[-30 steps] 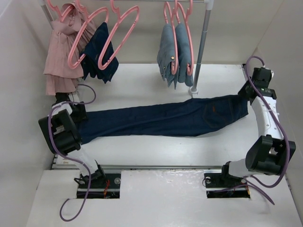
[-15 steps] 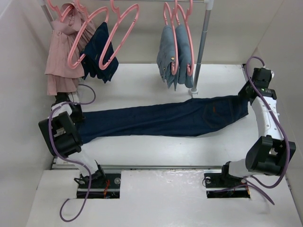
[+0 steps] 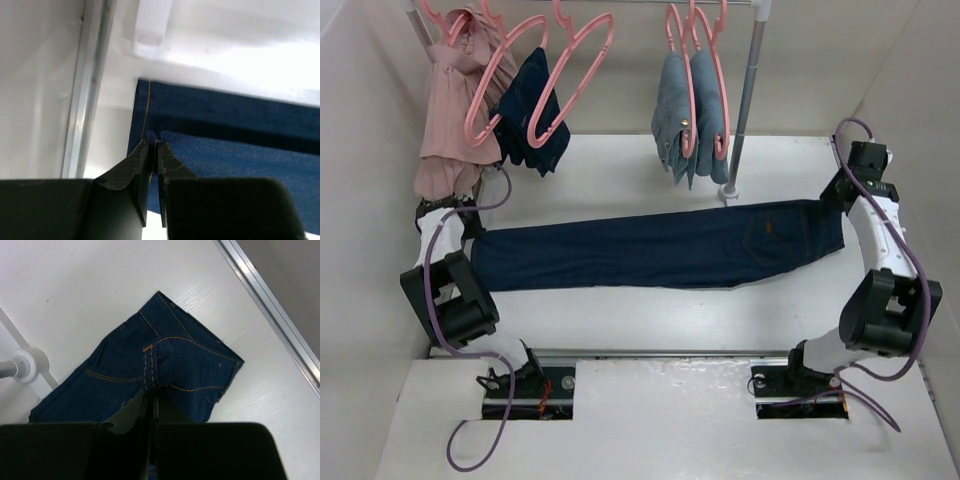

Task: Place the trousers on the hanger
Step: Fold the trousers at the center of the board.

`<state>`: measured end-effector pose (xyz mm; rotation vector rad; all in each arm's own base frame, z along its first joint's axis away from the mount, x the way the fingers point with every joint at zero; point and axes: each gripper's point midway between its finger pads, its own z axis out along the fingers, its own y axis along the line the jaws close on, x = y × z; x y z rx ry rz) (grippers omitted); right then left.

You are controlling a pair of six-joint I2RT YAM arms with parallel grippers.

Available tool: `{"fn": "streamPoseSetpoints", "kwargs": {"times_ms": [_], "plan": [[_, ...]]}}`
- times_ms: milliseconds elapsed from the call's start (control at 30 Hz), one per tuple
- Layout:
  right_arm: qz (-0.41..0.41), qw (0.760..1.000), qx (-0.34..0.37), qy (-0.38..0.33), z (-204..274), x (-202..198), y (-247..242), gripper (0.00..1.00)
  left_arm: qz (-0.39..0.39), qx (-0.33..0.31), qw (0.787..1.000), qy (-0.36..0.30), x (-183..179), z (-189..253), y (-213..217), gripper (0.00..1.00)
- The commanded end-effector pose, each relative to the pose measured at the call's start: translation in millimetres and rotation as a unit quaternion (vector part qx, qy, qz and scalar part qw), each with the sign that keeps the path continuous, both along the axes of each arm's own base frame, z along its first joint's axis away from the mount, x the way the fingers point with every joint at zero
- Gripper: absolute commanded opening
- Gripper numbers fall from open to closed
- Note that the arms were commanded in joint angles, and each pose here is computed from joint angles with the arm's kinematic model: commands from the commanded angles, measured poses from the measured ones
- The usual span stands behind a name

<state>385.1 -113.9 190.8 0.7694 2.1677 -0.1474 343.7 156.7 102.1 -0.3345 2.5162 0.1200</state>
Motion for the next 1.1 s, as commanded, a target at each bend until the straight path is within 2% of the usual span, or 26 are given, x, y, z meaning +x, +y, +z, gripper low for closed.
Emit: {"fn": "streamPoseSetpoints", "kwargs": {"times_ms": [0,300,467,600,700,767,800,900,1067], "plan": [[0.011,0.999,-0.011,-0.036,14,35,-5,0.0,0.019,0.02,0.999,-0.02,21,12,22,0.0],[0.011,1.0,-0.005,0.004,-22,65,-10,0.0,0.016,0.007,1.0,-0.002,41,-5,30,0.0],[0.011,0.999,-0.011,0.039,-42,71,-16,0.0,0.019,0.006,1.0,0.01,40,-15,31,0.0],[0.011,0.999,-0.009,0.046,-44,73,-16,0.0,0.011,0.007,1.0,0.015,39,-18,27,0.0],[0.005,0.999,-0.019,0.027,-20,70,-18,0.0,0.004,0.009,1.0,0.007,38,-8,25,0.0],[-0.026,0.999,-0.028,0.02,-11,54,-23,0.0,-0.006,0.016,1.0,0.01,32,0,23,0.0],[-0.041,0.999,-0.031,-0.012,15,42,-22,0.0,-0.007,0.023,1.0,0.011,25,7,22,0.0],[-0.08,0.994,-0.028,-0.075,54,4,-29,0.0,-0.026,0.032,0.999,0.031,8,13,18,0.0],[-0.124,0.98,-0.016,-0.155,88,-51,-25,0.0,-0.047,0.048,0.996,0.059,-20,17,12,0.0]]}}
